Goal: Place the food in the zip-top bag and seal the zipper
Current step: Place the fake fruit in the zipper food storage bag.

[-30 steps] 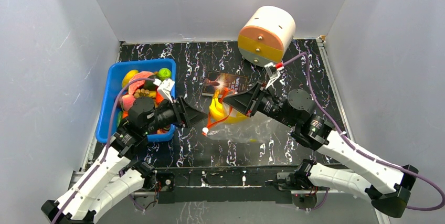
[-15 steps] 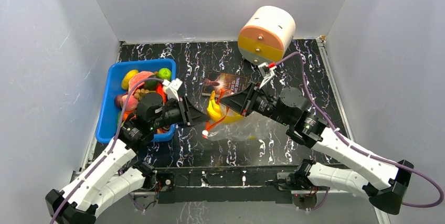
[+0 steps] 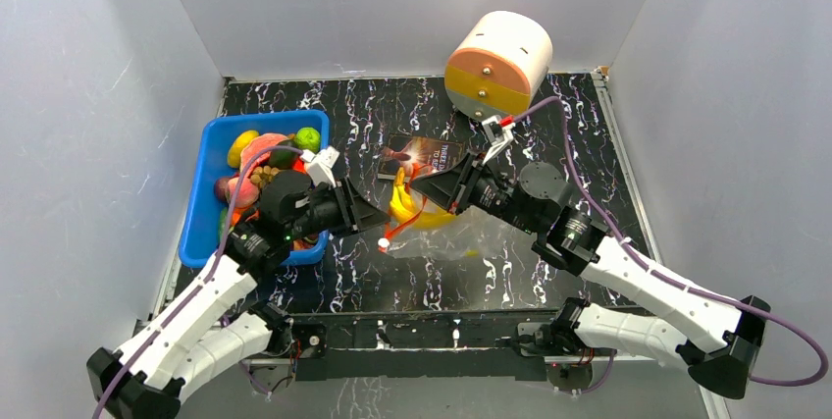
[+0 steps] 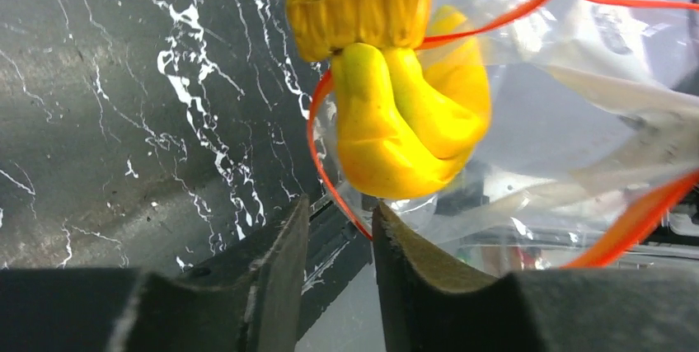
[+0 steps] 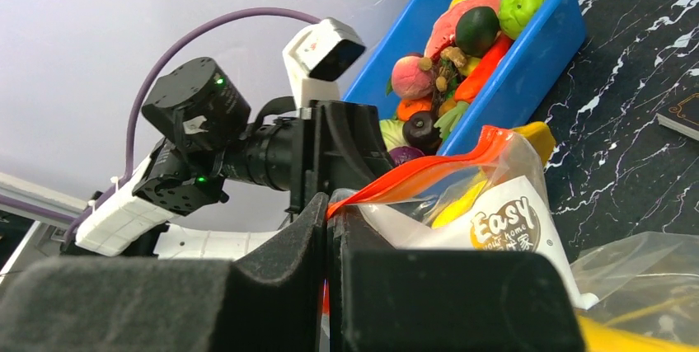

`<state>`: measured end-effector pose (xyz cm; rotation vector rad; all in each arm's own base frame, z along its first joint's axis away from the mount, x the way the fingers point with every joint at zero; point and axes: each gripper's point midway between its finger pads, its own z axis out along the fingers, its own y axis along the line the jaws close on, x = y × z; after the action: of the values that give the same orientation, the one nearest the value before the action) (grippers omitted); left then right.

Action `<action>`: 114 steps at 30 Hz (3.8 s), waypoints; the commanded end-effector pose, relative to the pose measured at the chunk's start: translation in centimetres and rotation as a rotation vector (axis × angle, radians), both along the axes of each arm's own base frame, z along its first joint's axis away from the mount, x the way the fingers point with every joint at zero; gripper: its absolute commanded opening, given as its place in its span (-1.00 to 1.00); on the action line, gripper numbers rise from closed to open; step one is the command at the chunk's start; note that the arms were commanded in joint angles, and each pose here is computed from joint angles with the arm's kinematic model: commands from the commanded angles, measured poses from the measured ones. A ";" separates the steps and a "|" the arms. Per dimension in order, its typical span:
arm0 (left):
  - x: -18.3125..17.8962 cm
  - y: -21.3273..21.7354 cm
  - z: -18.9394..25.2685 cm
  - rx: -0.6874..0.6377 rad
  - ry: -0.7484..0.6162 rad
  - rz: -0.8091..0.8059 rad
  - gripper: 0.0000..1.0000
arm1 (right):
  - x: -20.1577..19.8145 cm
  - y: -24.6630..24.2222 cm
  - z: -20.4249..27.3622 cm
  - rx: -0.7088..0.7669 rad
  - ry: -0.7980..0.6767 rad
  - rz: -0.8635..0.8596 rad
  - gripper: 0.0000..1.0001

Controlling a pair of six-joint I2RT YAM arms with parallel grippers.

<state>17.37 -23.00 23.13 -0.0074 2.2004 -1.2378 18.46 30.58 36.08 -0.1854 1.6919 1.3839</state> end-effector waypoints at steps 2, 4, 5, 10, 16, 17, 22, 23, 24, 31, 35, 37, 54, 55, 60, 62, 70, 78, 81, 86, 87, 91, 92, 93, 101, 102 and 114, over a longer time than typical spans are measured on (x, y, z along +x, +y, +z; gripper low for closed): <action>-0.6 -1.3 -0.3 -0.018 0.098 -0.054 -0.28 | 0.7 0.3 2.3 0.044 -0.080 -0.018 -1.00; -0.6 -1.2 -1.0 -0.002 0.118 -0.050 -0.27 | 0.8 0.3 2.3 0.045 -0.081 -0.018 -1.00; -0.7 -1.1 -1.4 0.007 0.127 -0.047 -0.26 | 0.8 0.4 2.3 0.046 -0.084 -0.017 -1.00; -0.9 -2.0 -1.3 -0.067 0.144 -0.072 -0.10 | 0.9 0.9 1.6 0.022 -0.081 -0.002 -1.00; -1.0 -2.7 -0.7 -0.108 0.140 -0.107 -0.36 | 0.9 1.1 1.2 0.017 -0.075 0.008 -1.00; -1.0 -2.7 -0.8 -0.098 0.141 -0.110 -0.49 | 0.9 1.1 1.3 0.019 -0.075 0.007 -1.00; -0.8 -2.4 -1.3 -0.060 0.111 -0.109 -1.00 | 1.2 0.7 0.8 0.005 -0.065 -0.019 -1.00; -0.5 -2.1 -1.2 -0.052 0.093 -0.095 -1.00 | 1.2 0.5 0.7 0.004 -0.054 -0.030 -1.00; -0.2 -1.8 -1.1 -0.037 0.076 -0.073 -1.00 | 1.3 0.4 0.6 0.005 -0.044 -0.040 -1.00; 0.8 -0.7 3.0 0.011 -0.094 -0.042 -1.00 | 1.9 -0.2 -0.8 -0.027 0.030 -0.092 -1.00; 1.2 -0.9 5.9 -0.008 -0.210 -0.067 -1.00 | 2.2 -0.5 -2.2 -0.010 0.085 -0.119 -1.00; 1.3 -1.0 7.3 -0.022 -0.271 -0.081 -1.00 | 2.3 -0.4 -3.4 0.013 0.152 -0.134 -1.00; 1.2 0.5 2.4 0.135 -0.288 -0.096 -1.00 | 5.6 -4.5 -9.5 -0.094 0.156 -0.420 -1.00; 1.2 0.7 2.2 0.152 -0.292 -0.101 -1.00 | 5.8 -4.7 -9.4 -0.100 0.122 -0.429 -1.00; 1.1 1.2 1.3 0.200 -0.277 -0.102 -1.00 | 5.7 -4.3 -9.8 -0.096 0.103 -0.409 -1.00; 0.6 0.8 1.5 0.165 -0.287 -0.127 -1.00 | 5.6 -4.2 -10.2 -0.118 0.111 -0.397 -1.00; -0.6 0.8 -1.6 0.190 -0.228 -0.189 -1.00 | 3.0 -3.4 -14.0 -0.201 0.087 -0.241 -1.00; -1.6 0.3 -2.4 0.208 -0.232 -0.300 -0.32 | 1.7 -4.3 -16.0 -0.239 0.085 -0.213 -1.00; -1.6 0.2 -1.7 0.214 -0.263 -0.322 -0.09 | 1.4 -4.6 -16.2 -0.233 0.087 -0.209 -1.00; -0.2 1.0 -2.7 0.316 -0.292 -0.301 0.09 | 1.4 -4.9 -15.8 -0.214 0.085 -0.220 -1.00; 0.0 1.1 -3.1 0.338 -0.285 -0.307 0.11 | 1.4 -4.9 -15.8 -0.212 0.085 -0.220 -1.00; 0.2 0.2 -3.1 0.329 -0.257 -0.344 0.15 | 1.3 -4.6 -15.6 -0.203 0.094 -0.209 -1.00; 0.2 -0.1 -2.8 0.313 -0.259 -0.347 0.17 | 1.2 -4.5 -15.6 -0.201 0.097 -0.205 -1.00; 0.3 -0.5 -2.3 0.298 -0.271 -0.343 0.18 | 1.2 -4.4 -15.5 -0.196 0.101 -0.201 -1.00; 0.1 -3.4 -2.6 0.271 -0.270 -0.311 0.22 | 0.7 -3.0 -14.3 -0.113 0.146 -0.148 -1.00; 0.0 -3.7 -3.0 0.287 -0.267 -0.308 0.22 | 0.7 -2.8 -14.4 -0.115 0.152 -0.140 -1.00; -0.1 -6.0 -6.6 0.416 -0.212 -0.303 0.26 | 0.6 -2.0 -14.2 -0.103 0.159 -0.110 -1.00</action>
<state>16.18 -28.04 14.54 0.6684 2.3495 -0.8615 18.55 27.68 17.57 -0.0424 2.0126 1.1648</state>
